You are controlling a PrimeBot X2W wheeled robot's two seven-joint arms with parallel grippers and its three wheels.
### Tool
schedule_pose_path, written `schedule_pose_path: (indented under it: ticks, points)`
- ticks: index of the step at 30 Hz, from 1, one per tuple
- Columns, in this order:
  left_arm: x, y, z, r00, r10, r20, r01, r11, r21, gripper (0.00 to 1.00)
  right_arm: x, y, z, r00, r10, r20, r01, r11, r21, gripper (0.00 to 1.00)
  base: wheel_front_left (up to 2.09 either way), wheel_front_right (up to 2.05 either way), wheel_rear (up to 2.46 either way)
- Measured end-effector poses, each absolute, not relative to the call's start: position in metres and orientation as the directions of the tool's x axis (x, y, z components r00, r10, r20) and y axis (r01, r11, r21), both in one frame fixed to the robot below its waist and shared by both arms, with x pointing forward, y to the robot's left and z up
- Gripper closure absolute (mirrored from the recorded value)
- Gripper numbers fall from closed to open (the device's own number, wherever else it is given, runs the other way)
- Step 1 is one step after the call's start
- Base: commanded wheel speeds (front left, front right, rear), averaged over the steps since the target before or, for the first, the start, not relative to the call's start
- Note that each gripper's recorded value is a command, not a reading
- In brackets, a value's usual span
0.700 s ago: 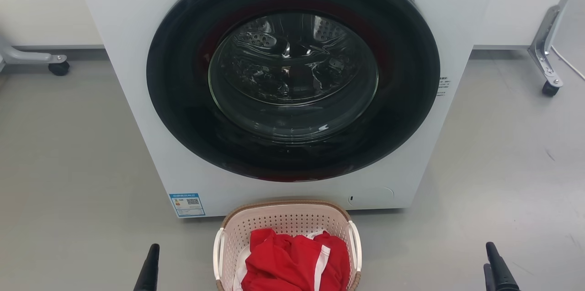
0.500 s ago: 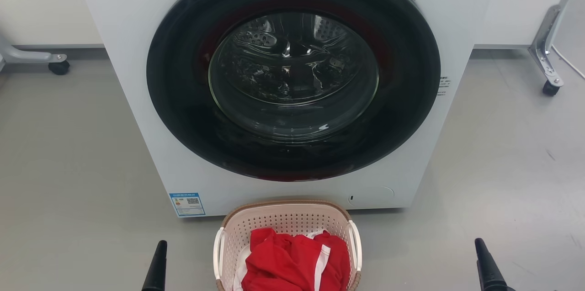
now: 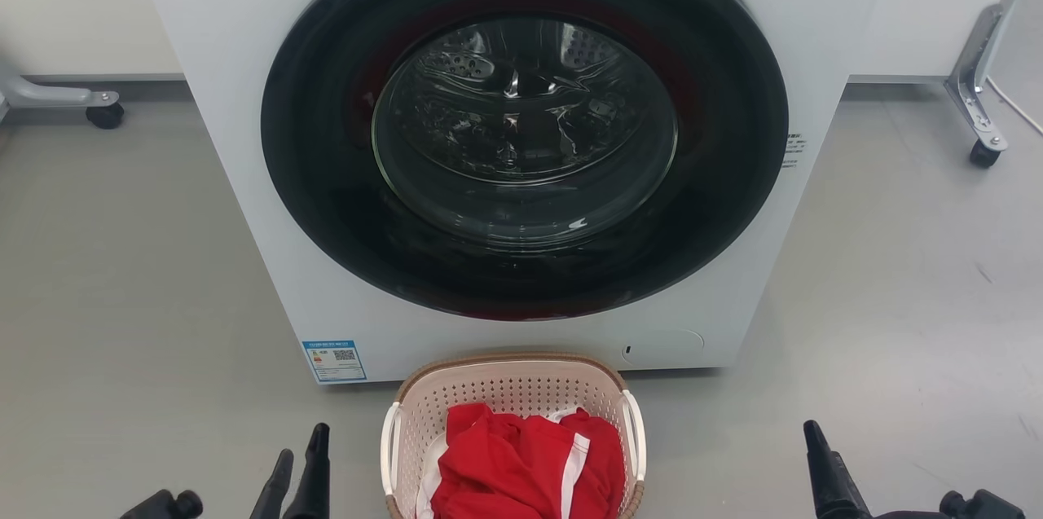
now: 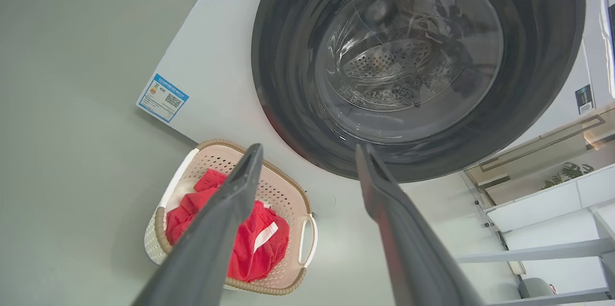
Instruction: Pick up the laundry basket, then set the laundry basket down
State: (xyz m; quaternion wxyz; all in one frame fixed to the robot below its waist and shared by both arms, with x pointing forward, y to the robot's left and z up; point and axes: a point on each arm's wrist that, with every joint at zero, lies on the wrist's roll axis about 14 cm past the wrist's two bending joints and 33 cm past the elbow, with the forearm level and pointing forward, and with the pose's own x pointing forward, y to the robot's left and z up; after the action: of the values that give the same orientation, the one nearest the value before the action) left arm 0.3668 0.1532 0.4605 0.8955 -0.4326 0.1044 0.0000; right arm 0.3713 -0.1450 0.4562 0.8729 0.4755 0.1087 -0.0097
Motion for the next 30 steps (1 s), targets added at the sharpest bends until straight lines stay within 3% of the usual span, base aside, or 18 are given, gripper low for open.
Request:
schedule_pose_path:
  ticks: [7, 30]
  points:
    - [0.366, 0.146, 0.46, 0.977, -0.106, -0.186, -0.049, 0.737, -0.674, 0.0, 0.371, -0.136, 0.456, 0.975, 0.103, -0.196, 0.084, 0.646, 0.758, 0.0, 0.0, 0.0, 0.0]
    - [0.365, 0.133, 0.471, 0.987, -0.117, -0.112, 0.07, 0.932, -0.357, 0.0, 0.372, -0.109, 0.469, 0.98, 0.155, -0.123, -0.074, 0.862, 0.502, 0.0, 0.0, 0.0, 0.0]
